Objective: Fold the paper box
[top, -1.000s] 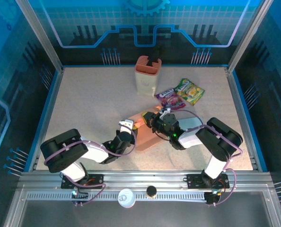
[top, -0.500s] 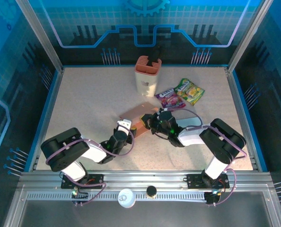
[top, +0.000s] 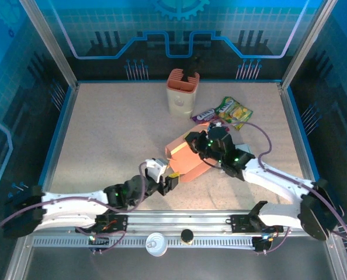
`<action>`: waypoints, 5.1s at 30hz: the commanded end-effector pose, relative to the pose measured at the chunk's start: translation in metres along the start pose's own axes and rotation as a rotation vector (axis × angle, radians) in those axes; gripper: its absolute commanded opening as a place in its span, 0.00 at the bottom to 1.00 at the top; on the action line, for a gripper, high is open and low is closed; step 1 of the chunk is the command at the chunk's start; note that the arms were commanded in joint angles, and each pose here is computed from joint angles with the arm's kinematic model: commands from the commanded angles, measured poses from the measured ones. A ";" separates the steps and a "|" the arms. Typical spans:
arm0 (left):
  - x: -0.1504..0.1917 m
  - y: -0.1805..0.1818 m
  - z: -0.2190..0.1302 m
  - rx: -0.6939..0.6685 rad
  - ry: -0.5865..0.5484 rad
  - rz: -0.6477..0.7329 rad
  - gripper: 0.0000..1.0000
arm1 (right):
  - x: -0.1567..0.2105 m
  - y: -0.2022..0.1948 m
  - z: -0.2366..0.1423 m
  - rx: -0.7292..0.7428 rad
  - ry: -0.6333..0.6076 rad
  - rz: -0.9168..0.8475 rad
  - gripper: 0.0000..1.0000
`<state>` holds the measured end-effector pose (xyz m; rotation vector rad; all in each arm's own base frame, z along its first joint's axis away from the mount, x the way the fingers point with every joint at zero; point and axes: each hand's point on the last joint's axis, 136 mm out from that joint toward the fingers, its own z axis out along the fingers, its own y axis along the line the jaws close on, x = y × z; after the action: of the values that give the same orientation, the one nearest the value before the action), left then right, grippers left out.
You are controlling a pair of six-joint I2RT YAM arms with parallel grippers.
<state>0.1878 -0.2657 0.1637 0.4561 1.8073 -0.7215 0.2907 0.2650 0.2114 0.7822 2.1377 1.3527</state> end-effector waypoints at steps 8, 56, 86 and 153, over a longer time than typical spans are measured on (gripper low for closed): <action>0.013 0.065 -0.032 -0.169 0.144 -0.197 0.50 | -0.001 -0.044 0.034 0.173 0.073 0.098 0.00; 0.043 0.098 0.074 -0.175 0.160 -0.051 0.45 | -0.015 -0.053 0.091 -0.048 0.089 0.098 0.00; 0.050 0.117 0.084 -0.461 0.045 0.002 0.47 | -0.003 -0.073 0.079 -0.125 0.068 0.131 0.00; -0.030 0.123 0.051 -0.074 0.202 -0.700 0.00 | -0.059 0.051 -0.063 -0.316 0.309 -0.501 0.56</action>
<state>0.3111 -0.1946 0.1400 -0.1771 2.2099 -0.9553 0.3064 0.1982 0.2736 -0.0032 2.1273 1.4800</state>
